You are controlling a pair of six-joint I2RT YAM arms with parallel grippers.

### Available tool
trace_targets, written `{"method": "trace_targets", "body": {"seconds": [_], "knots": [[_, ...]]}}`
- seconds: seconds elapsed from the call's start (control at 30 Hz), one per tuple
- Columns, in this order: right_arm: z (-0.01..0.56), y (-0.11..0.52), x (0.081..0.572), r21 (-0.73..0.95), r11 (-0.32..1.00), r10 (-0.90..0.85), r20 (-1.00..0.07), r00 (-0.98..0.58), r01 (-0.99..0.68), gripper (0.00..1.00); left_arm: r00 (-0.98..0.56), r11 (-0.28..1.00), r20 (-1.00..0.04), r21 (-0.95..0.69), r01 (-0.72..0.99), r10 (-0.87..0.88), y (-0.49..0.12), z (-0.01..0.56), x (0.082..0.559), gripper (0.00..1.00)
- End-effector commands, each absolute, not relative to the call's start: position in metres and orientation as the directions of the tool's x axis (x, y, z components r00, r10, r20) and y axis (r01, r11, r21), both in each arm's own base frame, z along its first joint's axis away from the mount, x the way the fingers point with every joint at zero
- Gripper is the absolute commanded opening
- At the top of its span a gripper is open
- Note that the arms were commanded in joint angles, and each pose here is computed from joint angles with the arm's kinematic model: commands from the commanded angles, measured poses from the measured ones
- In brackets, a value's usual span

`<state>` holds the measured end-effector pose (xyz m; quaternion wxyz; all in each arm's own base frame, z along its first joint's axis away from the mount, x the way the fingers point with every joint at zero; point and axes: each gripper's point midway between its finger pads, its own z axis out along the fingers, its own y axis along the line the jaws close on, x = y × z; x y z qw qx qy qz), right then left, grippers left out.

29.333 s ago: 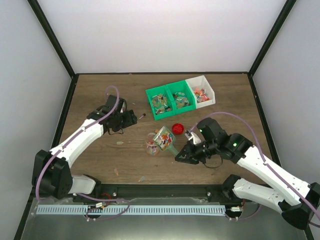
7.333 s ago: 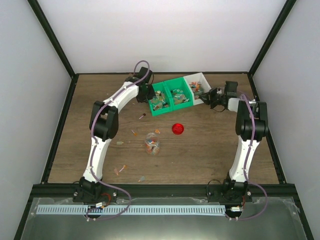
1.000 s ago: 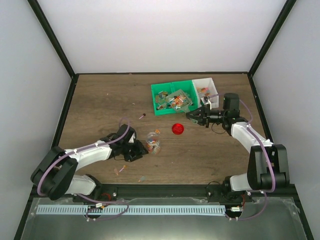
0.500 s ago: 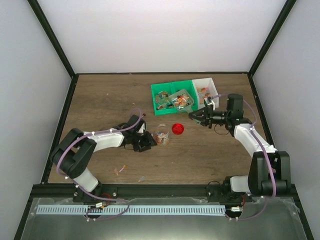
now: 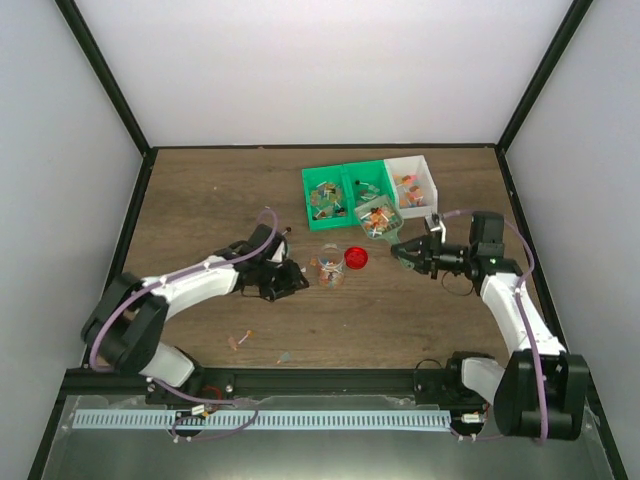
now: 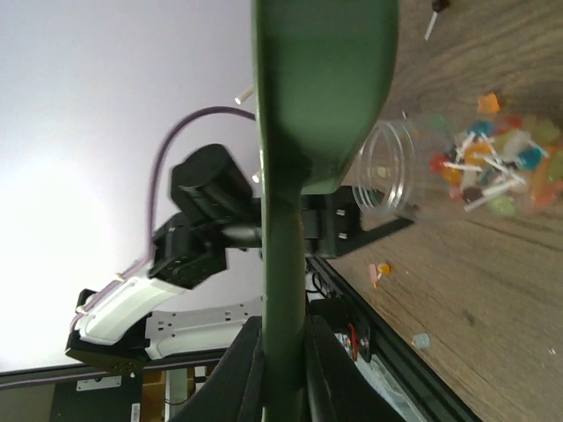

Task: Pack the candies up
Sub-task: Move the packing bottle to the center of the board, then place the fake candies in the packing bottle.

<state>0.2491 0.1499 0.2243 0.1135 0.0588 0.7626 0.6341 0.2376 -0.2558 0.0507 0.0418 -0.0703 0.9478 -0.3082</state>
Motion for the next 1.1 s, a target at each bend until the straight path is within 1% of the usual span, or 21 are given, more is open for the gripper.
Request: {"method": "trace_targets", "body": {"seconds": [0.0,0.17,0.3,0.4,0.5,0.67,0.83,1.07], "knots": [[0.224,0.150,0.232,0.981,0.189,0.253,-0.081,-0.964,-0.033,0.01,-0.983,0.845,-0.100,-0.530,-0.075,-0.151,-0.230,0.068,0.223,0.47],[0.238,0.152,0.212,0.980,0.191,0.266,-0.102,-0.959,-0.051,0.01,-0.983,0.835,-0.069,-0.540,-0.107,-0.171,-0.229,0.075,0.217,0.47],[0.239,0.152,0.200,0.976,0.215,0.281,-0.098,-0.955,-0.037,0.01,-0.980,0.827,-0.099,-0.555,-0.090,-0.173,-0.227,0.084,0.216,0.48],[0.240,0.154,0.191,0.976,0.215,0.295,-0.085,-0.952,-0.021,0.01,-0.987,0.843,-0.101,-0.536,-0.051,-0.123,-0.227,0.086,0.214,0.50],[0.242,0.160,0.182,0.974,0.228,0.297,-0.069,-0.952,0.000,0.01,-0.990,0.867,-0.117,-0.499,-0.012,-0.081,-0.222,0.086,0.213,0.51],[0.242,0.183,0.168,0.960,0.280,0.257,-0.050,-0.965,0.025,0.01,-0.990,0.858,-0.135,-0.511,0.041,-0.034,-0.225,0.087,0.212,0.52],[0.247,0.200,0.170,0.947,0.318,0.261,-0.042,-0.964,0.045,0.01,-0.993,0.844,-0.117,-0.534,0.057,-0.007,-0.230,0.081,0.207,0.51],[0.247,0.201,0.175,0.919,0.385,0.265,-0.027,-0.964,0.080,0.01,-0.993,0.844,-0.119,-0.529,0.085,0.026,-0.230,0.077,0.207,0.51]]}}
